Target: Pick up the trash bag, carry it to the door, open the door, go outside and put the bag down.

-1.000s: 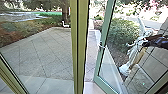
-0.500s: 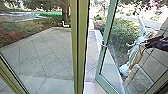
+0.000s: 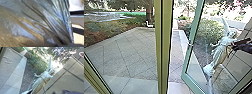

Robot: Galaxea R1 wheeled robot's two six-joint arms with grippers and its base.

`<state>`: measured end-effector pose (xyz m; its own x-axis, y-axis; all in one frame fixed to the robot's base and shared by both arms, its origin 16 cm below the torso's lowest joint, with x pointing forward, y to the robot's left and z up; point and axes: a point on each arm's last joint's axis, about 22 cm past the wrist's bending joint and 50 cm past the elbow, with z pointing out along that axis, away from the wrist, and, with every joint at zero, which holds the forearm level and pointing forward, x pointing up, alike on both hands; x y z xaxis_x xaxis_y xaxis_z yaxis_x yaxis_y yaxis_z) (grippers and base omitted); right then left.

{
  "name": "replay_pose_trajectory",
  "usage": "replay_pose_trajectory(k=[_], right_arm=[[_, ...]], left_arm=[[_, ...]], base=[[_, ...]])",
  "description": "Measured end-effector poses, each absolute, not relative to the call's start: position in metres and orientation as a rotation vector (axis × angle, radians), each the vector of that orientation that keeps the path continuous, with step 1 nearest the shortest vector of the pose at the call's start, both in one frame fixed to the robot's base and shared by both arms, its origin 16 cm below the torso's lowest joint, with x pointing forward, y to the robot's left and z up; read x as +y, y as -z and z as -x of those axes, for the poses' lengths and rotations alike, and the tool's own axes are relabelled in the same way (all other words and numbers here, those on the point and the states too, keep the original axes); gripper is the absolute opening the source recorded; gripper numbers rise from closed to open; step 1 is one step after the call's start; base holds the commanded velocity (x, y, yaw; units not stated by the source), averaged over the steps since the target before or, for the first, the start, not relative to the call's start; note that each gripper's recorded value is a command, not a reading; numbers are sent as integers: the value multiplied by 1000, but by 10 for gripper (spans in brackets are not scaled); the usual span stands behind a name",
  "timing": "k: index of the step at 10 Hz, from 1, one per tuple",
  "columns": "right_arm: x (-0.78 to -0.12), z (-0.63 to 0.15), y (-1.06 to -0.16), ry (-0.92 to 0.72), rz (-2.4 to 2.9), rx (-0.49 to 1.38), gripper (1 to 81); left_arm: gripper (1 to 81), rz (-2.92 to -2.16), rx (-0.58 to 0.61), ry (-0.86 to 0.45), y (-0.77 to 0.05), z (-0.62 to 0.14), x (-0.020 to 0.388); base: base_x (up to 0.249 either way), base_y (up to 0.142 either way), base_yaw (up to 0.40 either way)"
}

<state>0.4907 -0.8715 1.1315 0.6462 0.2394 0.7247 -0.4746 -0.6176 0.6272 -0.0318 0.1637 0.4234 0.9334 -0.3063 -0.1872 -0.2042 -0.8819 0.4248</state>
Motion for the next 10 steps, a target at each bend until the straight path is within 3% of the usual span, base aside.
replay_pose_trajectory(k=[6, 10], right_arm=[[-901, -444, -1134, -1043, -1970, -191, 811], [-909, -432, -1131, -1024, -1996, -379, 811]], left_arm=[[10, -2667, -431, 365, -423, 28, 158], [10, -2667, -432, 365, -423, 27, 158]], base=[[0, 0, 0], [0, 0, 0]])
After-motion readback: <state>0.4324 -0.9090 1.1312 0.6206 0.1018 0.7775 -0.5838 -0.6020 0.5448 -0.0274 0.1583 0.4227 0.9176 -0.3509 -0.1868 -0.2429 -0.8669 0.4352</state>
